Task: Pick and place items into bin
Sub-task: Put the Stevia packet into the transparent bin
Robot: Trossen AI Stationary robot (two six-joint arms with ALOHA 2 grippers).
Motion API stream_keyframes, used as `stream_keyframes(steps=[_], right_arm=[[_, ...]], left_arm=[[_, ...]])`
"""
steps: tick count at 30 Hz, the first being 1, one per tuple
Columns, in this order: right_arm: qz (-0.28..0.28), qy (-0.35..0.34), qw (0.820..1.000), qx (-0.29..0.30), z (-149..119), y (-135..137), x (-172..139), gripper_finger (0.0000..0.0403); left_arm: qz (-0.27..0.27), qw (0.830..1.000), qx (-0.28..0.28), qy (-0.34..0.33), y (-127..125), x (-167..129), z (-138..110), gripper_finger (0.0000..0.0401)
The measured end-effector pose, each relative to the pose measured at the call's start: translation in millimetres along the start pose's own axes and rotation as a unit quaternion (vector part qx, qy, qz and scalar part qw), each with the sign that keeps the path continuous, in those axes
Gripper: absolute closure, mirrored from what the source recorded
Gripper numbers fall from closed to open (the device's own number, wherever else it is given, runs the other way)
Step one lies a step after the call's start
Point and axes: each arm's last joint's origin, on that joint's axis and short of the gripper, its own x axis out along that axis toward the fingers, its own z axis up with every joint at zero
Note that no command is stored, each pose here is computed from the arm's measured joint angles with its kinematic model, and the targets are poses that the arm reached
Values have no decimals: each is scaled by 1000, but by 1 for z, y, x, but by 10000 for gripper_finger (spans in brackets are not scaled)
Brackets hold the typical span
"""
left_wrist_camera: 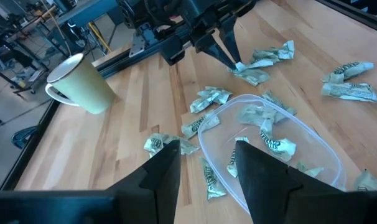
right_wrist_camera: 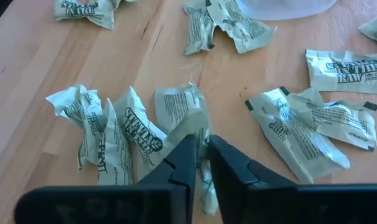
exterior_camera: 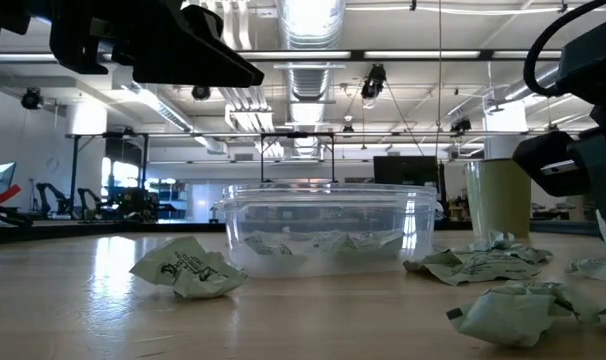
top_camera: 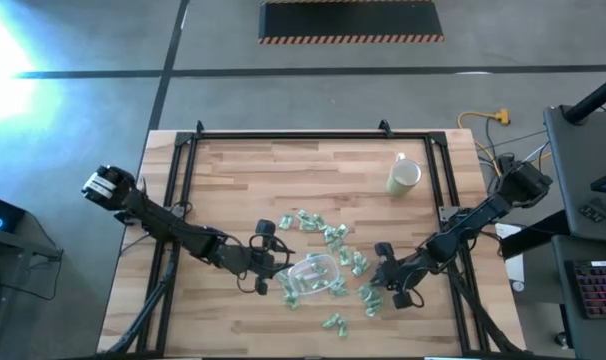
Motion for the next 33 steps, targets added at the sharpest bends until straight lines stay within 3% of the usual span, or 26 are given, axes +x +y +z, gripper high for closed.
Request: stream_keyframes(steps=[5,12,21,27,33], right_arm=[[-1,2,1000,-6,0,0,0,392],[-4,-17,998,-64,12,4,-1,394],[-127,-118,970,-169,53,10,-7,394],[-143,-188,955,-181,70,5,-4,394],[-137,-196,956,-172,72,-7,15,394]], left_arm=[[0,1000,0,0,0,0,0,264],[0,1000,0,0,0,0,0,264],[0,1000,1,0,0,0,0,264],[0,1000,1,0,0,0,0,264],[-12,999,-1,48,-3,-3,-9,264]])
